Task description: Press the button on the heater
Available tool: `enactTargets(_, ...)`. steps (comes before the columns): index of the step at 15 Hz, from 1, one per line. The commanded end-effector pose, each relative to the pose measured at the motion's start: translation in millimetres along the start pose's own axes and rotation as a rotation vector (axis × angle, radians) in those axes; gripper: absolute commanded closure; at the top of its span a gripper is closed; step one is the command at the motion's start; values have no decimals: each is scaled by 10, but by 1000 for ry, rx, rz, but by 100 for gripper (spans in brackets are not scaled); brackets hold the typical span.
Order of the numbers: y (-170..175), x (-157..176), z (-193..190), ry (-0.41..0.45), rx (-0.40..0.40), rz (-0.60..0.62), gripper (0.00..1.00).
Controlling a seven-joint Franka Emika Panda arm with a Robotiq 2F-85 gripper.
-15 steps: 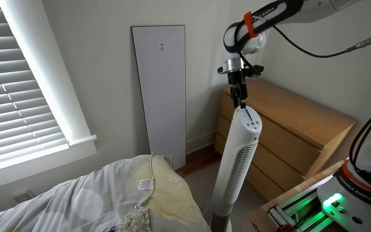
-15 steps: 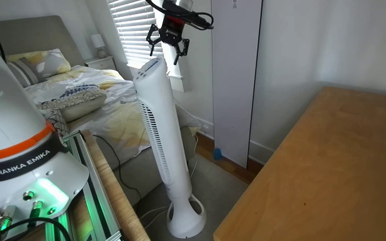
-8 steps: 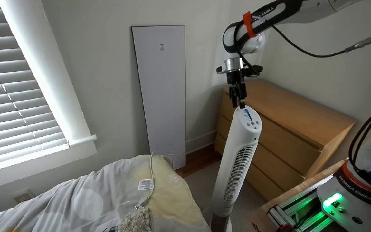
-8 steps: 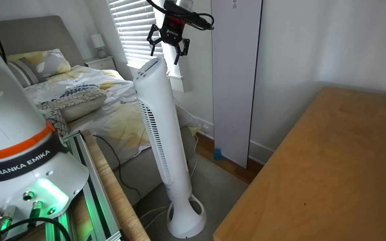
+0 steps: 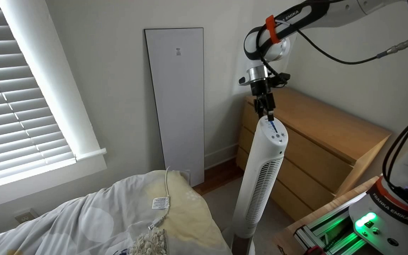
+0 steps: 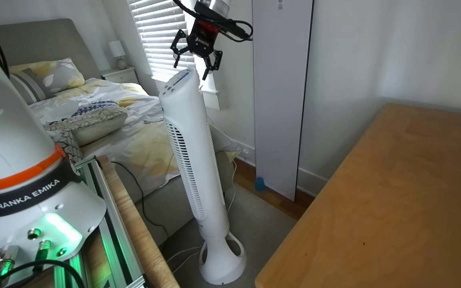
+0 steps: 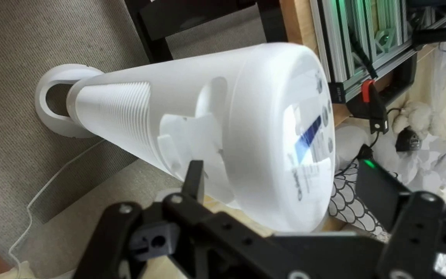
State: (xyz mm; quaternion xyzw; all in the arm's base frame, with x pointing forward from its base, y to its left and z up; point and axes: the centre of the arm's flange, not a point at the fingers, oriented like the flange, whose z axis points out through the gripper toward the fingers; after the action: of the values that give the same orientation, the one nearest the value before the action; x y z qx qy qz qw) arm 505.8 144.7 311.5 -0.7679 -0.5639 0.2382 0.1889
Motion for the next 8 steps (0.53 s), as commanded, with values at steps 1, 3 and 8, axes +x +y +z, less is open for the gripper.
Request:
enactTargets(1, 7, 2, 8, -1, 3, 0, 0)
enactTargets(3, 2, 9, 12, -5, 4, -17, 0)
enactTargets(8, 7, 28, 75, -18, 32, -86, 0)
